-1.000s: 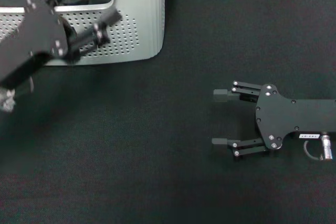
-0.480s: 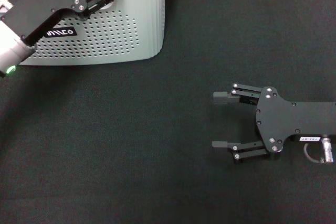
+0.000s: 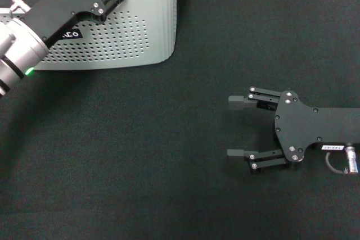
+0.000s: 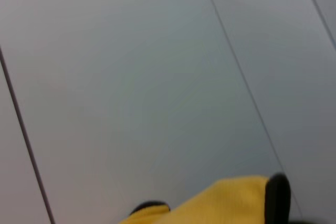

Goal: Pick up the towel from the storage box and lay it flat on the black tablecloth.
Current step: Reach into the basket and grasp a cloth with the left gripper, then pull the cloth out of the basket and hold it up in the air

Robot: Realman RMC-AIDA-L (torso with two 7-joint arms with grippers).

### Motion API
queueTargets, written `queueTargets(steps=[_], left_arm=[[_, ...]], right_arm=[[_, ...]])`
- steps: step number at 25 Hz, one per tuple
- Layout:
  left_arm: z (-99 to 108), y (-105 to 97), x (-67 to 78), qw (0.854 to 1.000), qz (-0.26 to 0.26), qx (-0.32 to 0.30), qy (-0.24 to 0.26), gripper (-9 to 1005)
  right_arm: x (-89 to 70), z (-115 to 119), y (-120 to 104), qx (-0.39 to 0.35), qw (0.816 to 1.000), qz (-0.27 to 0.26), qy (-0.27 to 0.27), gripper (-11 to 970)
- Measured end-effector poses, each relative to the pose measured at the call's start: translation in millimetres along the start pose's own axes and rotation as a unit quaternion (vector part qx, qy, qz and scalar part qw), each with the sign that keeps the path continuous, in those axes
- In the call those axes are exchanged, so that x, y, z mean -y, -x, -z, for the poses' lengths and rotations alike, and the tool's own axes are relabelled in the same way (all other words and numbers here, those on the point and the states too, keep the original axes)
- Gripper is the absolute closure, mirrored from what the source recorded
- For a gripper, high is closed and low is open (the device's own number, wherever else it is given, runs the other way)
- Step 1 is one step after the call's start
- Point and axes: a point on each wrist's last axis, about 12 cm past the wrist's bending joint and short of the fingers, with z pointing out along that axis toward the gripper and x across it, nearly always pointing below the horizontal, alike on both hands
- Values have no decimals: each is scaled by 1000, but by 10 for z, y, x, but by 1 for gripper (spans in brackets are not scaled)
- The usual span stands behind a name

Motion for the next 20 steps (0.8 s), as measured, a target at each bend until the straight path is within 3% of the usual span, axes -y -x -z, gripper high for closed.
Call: queueTargets(steps=[1, 12, 20], left_arm=[[-2, -9, 6, 1000, -6, -1, 4, 222], [84, -42, -33, 996, -3, 23, 89, 654], [177, 114, 26, 990, 59, 108, 73, 929]], right_arm=[[-1, 1, 0, 0, 1000, 0, 0, 146], [-18, -4, 14, 7, 1000, 0, 7, 161], [-26, -3, 21, 11, 1000, 0, 10, 173]])
